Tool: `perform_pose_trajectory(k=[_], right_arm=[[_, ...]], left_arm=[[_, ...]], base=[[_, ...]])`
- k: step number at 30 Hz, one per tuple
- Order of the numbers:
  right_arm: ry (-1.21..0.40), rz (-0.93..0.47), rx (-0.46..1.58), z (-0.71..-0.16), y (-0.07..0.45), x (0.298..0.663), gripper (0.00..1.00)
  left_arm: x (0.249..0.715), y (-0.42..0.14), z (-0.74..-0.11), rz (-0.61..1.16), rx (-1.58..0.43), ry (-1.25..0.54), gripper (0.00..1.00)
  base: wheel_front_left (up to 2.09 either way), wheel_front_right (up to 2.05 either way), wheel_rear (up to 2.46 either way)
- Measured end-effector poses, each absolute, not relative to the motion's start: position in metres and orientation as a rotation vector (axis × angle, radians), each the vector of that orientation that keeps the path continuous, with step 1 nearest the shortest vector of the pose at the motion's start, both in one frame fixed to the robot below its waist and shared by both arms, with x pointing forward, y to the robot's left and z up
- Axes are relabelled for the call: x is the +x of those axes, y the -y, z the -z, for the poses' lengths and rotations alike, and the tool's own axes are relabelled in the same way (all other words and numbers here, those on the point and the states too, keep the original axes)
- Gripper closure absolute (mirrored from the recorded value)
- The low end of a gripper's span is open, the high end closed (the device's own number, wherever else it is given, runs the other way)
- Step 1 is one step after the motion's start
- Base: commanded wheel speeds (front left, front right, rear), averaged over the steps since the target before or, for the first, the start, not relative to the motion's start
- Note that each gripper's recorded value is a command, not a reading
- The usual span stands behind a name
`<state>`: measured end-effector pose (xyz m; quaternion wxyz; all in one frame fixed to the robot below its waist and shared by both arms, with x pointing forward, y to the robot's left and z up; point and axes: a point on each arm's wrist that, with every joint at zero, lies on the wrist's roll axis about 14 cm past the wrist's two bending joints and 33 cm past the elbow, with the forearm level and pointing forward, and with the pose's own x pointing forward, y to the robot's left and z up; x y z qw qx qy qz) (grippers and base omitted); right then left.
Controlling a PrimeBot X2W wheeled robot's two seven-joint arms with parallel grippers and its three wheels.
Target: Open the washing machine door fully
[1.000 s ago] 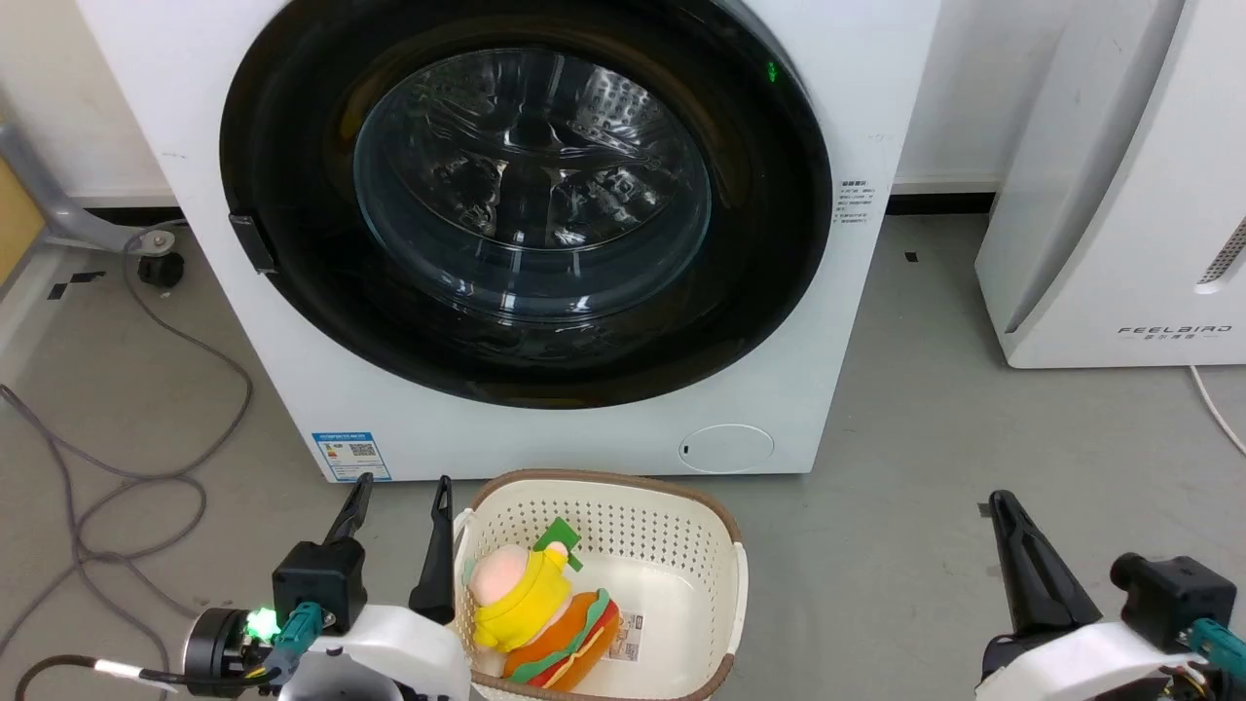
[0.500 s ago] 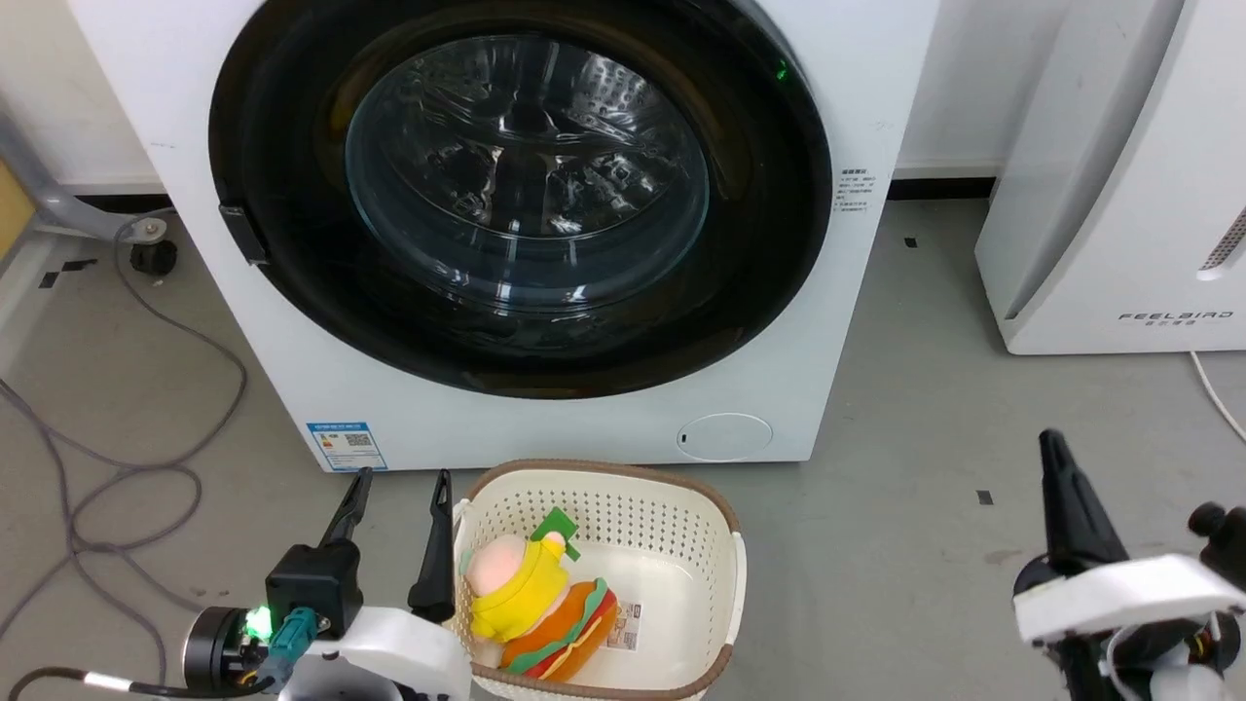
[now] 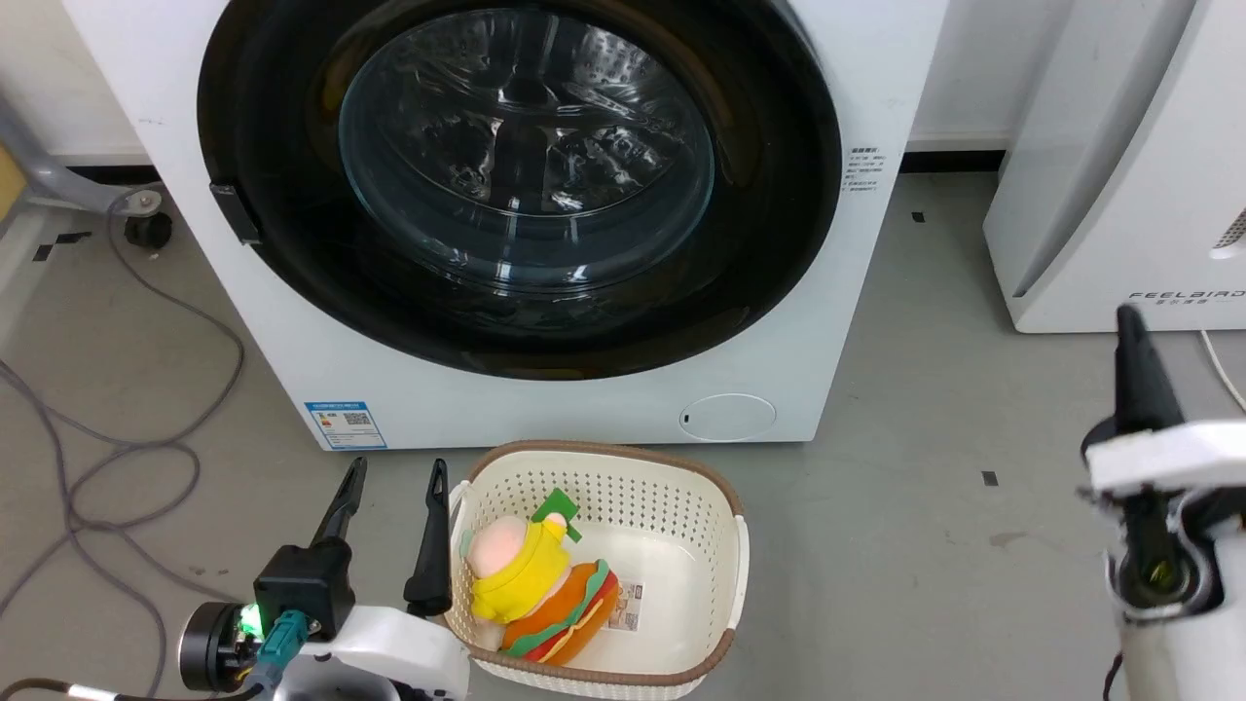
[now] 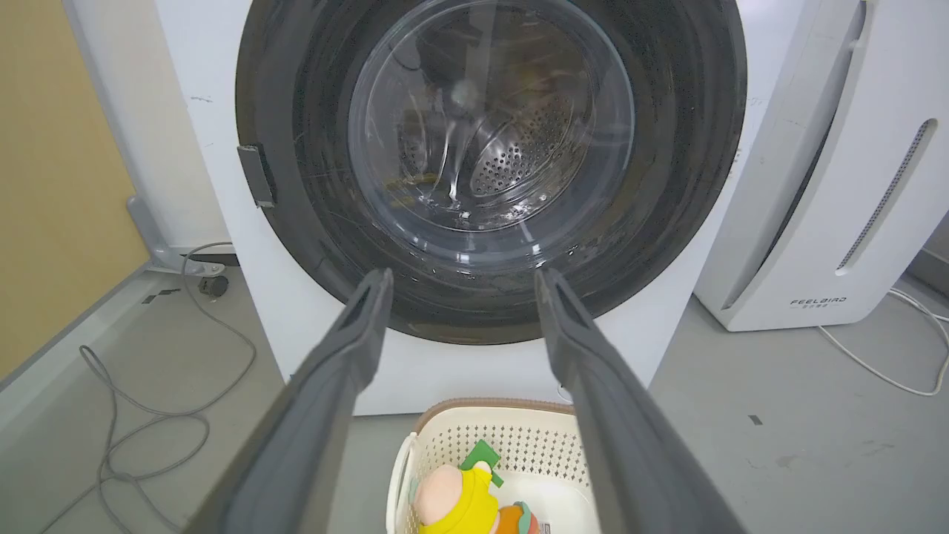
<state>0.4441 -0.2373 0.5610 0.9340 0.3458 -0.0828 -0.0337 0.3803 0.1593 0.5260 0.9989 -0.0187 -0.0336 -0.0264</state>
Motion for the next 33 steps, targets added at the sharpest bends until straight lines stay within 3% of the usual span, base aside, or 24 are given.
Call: perform_pose_trajectory(k=[10,33], right_arm=[[0.193,0.056,0.751,-0.592,0.245,0.489,1.00],[-0.110,-0.166,0.841,-0.623,0.174,0.597,1.00]], left_arm=[[0.382,-0.162,-0.525,0.045,-0.046,0.077,0.00],[0.406,-0.165,-0.514,0.050,-0.067,0.080,0.00]], base=[[0.00,0.00,0.00],[0.00,0.00,0.00]])
